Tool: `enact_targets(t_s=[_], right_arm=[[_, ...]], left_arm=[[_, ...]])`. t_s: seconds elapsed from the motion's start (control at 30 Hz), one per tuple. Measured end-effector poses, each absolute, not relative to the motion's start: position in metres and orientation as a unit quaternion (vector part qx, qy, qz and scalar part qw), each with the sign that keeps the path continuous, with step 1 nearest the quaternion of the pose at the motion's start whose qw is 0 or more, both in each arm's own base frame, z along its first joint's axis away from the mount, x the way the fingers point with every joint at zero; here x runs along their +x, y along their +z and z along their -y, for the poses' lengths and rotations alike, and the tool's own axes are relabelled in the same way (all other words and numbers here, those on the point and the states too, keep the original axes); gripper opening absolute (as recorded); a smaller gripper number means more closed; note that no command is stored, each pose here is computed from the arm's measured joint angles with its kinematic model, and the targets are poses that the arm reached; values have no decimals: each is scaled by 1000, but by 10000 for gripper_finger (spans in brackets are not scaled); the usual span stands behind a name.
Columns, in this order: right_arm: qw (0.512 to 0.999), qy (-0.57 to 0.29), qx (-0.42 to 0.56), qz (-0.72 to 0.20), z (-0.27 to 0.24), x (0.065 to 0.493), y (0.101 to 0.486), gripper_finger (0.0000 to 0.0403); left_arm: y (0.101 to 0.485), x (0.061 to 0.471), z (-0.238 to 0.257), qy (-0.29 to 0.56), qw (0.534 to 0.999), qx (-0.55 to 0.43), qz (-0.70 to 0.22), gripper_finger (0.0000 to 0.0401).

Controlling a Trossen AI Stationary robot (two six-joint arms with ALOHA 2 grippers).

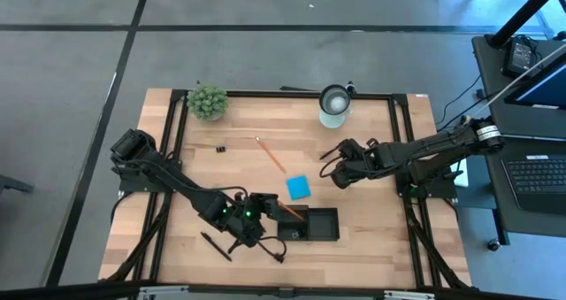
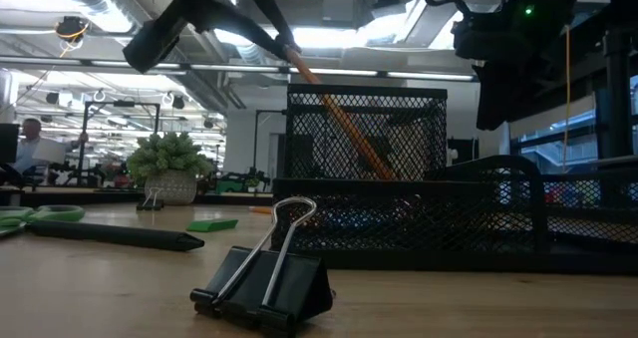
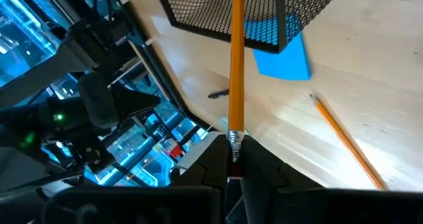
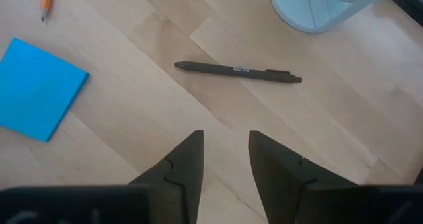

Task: Pick and place office supplies into organizer
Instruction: Put the right pencil into the top left slot of the desk organizer

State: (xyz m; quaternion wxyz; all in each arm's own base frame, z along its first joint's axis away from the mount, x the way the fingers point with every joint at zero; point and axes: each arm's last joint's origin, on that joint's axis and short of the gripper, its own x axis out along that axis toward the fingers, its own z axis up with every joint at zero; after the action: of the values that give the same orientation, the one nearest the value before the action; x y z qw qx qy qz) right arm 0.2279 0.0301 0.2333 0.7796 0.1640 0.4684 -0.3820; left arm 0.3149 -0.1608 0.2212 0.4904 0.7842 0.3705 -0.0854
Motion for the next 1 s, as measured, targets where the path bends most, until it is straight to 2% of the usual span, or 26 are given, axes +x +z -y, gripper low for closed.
enact_targets(t_s=[0.4,1.0], right_arm=[[784,-379,168,-462,-30,230,234,124],[784,-378,166,-464,-30,229,234,124]], left_arm=[[216,317,162,-104,497,779,-368,23],[221,322,165,-81,530,770,-345,87]])
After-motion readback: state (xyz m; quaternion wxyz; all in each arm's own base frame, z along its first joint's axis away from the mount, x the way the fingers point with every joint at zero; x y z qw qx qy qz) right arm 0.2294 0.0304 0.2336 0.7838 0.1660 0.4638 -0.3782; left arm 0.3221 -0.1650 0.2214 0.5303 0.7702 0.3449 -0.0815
